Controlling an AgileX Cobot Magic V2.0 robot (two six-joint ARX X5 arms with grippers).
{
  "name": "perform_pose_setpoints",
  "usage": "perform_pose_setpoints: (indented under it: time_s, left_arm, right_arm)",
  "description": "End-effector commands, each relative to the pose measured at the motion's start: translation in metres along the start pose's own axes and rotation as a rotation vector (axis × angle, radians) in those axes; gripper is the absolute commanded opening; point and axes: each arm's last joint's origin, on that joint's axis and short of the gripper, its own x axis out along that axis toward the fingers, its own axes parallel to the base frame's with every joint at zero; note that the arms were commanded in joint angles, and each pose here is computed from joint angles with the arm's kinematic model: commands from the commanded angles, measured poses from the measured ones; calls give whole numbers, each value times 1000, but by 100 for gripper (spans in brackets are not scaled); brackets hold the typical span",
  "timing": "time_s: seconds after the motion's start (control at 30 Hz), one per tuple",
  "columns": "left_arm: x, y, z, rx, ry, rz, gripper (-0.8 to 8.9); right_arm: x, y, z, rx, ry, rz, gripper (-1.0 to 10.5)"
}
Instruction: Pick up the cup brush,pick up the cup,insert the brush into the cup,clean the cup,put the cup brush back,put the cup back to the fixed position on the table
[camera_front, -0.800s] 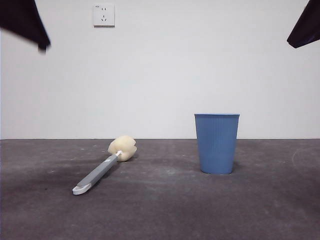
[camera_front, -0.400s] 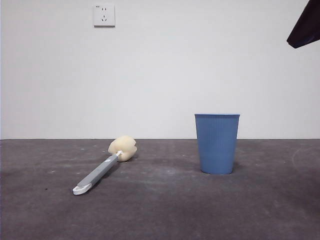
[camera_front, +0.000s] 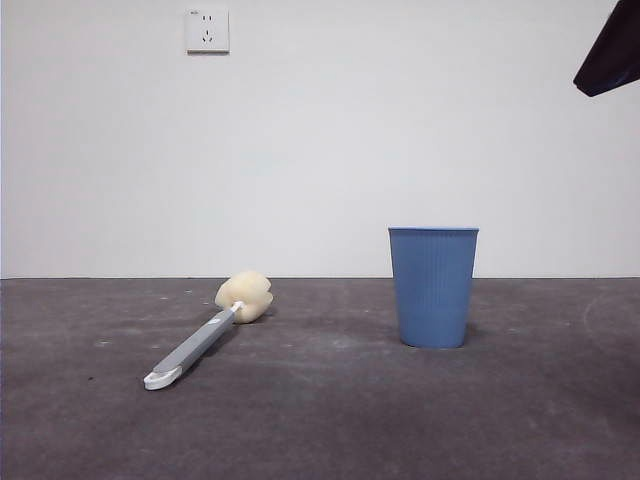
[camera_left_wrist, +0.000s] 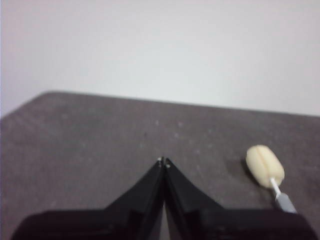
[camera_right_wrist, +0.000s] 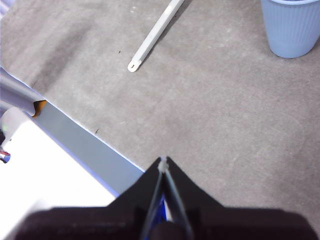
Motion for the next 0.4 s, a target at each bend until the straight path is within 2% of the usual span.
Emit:
perform_pose_setpoints:
  time_s: [0.03,0.27,0.4]
  left_arm:
    - [1,2,-12,-23,29,6,-4]
    - [-2,4,-27,-21,185,28,-4]
    - [-2,3,-27,-23,184,2,-4]
  right_arm:
    - [-1,1,1,2,-9,5,1]
    - [-1,1,1,2,-9,5,1]
    - [-1,1,1,2,-9,5,1]
